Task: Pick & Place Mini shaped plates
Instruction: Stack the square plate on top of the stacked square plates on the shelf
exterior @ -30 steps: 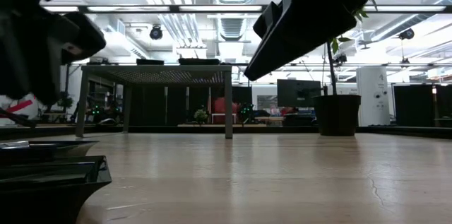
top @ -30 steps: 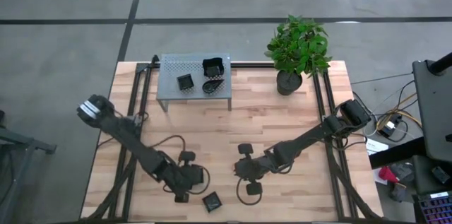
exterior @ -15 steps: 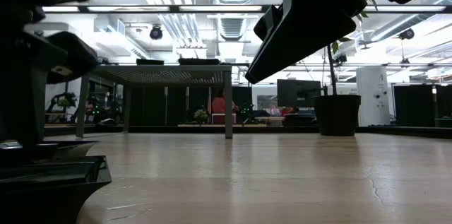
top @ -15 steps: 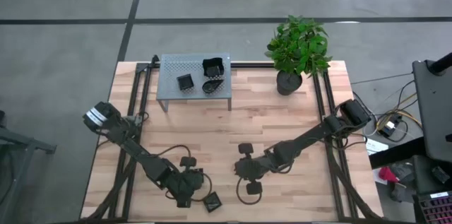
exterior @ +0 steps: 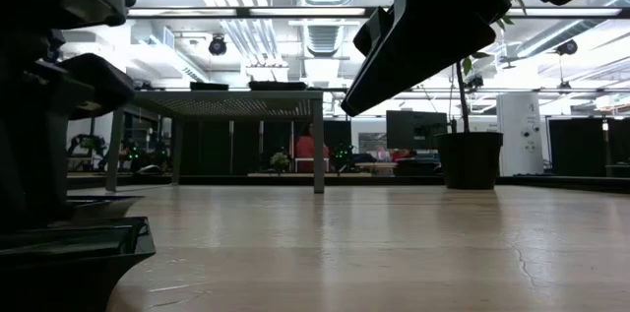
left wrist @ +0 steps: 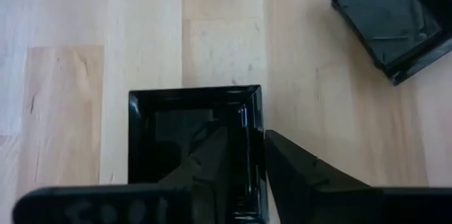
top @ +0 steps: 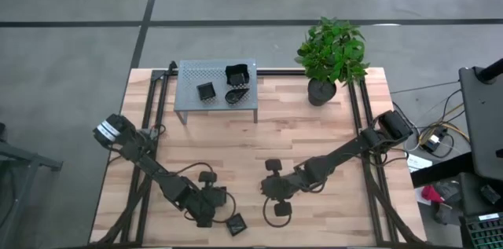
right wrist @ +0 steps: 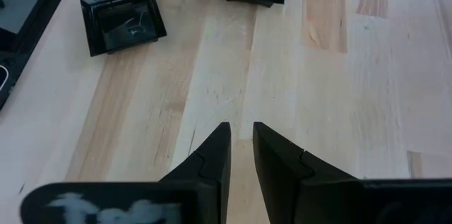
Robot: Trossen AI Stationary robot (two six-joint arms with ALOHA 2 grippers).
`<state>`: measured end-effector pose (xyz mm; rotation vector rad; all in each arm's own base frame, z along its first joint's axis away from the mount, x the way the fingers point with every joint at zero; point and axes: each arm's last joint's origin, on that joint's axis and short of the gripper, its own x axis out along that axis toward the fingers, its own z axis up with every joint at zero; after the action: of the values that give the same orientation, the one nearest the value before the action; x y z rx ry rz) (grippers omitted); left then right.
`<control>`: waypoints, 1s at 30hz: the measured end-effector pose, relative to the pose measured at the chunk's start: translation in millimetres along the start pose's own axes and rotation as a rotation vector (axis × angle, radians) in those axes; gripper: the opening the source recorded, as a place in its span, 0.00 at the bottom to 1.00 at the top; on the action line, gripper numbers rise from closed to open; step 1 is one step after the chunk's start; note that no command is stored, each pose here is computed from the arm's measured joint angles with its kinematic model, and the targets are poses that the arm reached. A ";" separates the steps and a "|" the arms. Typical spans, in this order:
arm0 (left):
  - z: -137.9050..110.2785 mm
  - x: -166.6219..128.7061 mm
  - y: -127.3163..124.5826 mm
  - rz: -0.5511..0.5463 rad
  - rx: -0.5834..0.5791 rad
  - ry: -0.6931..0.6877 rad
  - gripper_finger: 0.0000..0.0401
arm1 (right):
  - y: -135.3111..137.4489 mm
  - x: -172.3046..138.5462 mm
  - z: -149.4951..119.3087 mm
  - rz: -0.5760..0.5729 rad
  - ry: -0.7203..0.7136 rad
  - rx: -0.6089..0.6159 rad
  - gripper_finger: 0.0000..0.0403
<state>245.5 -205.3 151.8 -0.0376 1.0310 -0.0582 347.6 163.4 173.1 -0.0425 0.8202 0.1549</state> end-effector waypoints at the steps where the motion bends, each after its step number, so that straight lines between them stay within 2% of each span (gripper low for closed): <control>1: -0.5 0.2 0.4 0.005 0.001 0.001 0.20 | 0.0 0.0 0.2 0.000 -0.001 0.000 0.14; 8: -1.0 -0.3 1.3 0.009 0.010 0.006 0.03 | 0.0 0.0 0.1 0.000 -0.001 0.000 0.14; 13: 1.8 -8.6 2.5 0.040 0.035 0.046 0.01 | 0.0 0.0 0.2 0.000 -0.002 0.001 0.14; 16: 8.7 -24.3 4.8 0.102 0.067 0.061 0.00 | 0.0 0.0 0.2 0.000 -0.002 0.005 0.14; 20: 21.0 -52.8 11.7 0.254 0.134 0.050 0.00 | 0.1 0.0 0.2 0.001 -0.002 0.006 0.14; 25: 40.0 -92.2 33.5 0.544 0.231 -0.024 0.00 | 0.4 0.0 1.5 0.004 -0.015 0.010 0.14; 28: 51.9 -112.7 52.8 0.719 0.230 -0.106 0.00 | 0.4 0.0 1.7 0.004 -0.018 0.011 0.14; 30: 58.4 -123.0 68.0 0.792 0.191 -0.155 0.00 | 0.4 0.0 1.8 0.005 -0.018 0.012 0.14</control>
<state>234.7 -129.1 283.0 0.5308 0.8233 0.5583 348.8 164.0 174.3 -0.0283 0.8033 0.1548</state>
